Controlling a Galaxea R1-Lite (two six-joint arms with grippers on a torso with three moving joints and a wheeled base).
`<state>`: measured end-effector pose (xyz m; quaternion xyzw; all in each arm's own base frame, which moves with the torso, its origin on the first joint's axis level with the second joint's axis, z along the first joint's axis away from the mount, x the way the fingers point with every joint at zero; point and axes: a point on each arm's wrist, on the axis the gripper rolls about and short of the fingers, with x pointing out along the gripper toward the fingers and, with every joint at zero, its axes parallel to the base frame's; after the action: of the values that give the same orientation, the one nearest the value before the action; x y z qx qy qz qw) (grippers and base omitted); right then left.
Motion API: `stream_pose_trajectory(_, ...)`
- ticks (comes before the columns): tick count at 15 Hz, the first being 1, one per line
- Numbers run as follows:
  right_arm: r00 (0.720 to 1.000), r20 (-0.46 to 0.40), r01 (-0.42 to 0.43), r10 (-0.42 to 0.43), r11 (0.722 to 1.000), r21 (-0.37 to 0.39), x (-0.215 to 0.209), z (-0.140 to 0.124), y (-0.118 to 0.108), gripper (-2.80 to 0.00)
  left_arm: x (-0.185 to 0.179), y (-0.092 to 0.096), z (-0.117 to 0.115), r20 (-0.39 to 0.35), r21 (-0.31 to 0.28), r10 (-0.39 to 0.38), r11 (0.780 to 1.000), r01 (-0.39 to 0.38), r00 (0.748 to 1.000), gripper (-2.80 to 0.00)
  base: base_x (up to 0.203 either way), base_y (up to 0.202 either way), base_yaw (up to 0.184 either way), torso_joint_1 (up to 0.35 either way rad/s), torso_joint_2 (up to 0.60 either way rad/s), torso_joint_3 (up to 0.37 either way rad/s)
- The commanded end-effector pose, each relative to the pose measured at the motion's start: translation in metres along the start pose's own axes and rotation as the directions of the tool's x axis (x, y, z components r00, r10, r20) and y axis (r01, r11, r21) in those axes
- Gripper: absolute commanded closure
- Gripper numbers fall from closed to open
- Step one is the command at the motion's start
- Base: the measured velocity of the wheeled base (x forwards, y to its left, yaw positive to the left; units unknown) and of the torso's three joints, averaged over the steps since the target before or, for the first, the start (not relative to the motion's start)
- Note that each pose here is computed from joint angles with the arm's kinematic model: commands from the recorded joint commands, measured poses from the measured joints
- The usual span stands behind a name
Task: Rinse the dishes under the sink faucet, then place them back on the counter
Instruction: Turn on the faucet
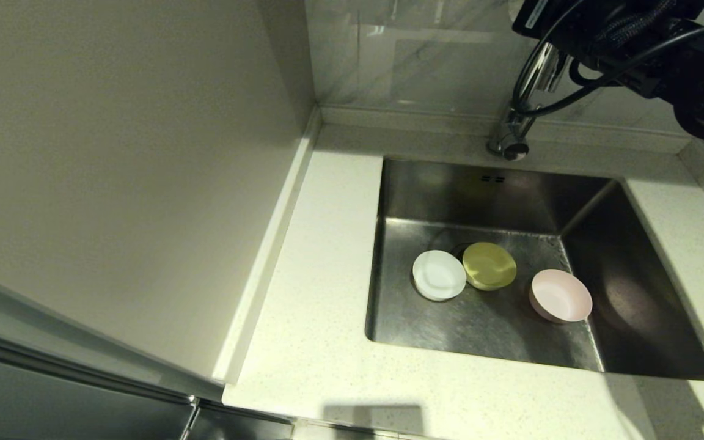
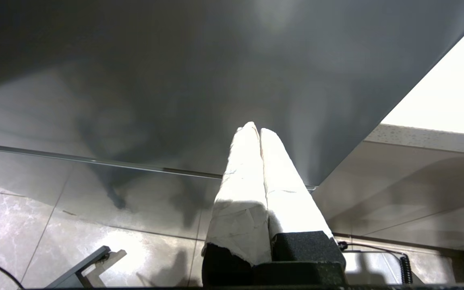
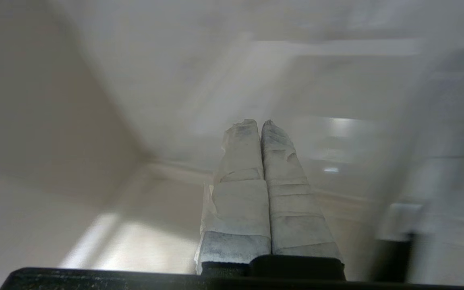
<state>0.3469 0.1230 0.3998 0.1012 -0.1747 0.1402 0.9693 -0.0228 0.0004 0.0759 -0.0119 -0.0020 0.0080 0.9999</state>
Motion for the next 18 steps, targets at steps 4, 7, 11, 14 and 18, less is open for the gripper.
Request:
stream_pose_trajectory(4,0.994,0.078,-0.085,0.079,0.994,0.072,-0.011,0.027,0.017,0.0,0.0,0.0,0.0,0.002,-0.001,0.001,1.0,-0.001,1.0,0.0,0.0,0.0,0.0,0.0,0.0,0.0)
stream_pose_trajectory(7,0.992,0.121,-0.039,0.035,0.999,0.026,-0.018,0.046,0.001,0.0,0.0,0.0,0.0,0.002,-0.001,0.001,1.0,-0.001,1.0,0.0,0.0,0.0,0.0,0.0,0.0,0.0)
stream_pose_trajectory(11,0.985,0.146,0.097,-0.092,0.995,-0.028,-0.022,0.059,-0.042,0.0,0.0,0.0,0.0,0.002,-0.001,0.001,1.0,-0.001,1.0,0.0,0.0,0.0,0.0,0.0,0.0,0.0)
stream_pose_trajectory(14,0.96,0.112,0.267,-0.257,0.96,-0.084,-0.027,0.062,-0.094,0.0,0.0,0.0,0.0,0.002,-0.001,0.001,1.0,-0.001,1.0,0.0,0.0,0.0,0.0,0.0,0.0,0.0)
stream_pose_trajectory(18,0.915,-0.022,0.396,-0.402,0.909,-0.126,-0.022,0.031,-0.154,0.0,0.0,0.0,0.0,0.002,-0.001,0.001,1.0,-0.001,1.0,0.0,0.0,0.0,0.0,0.0,0.0,0.0)
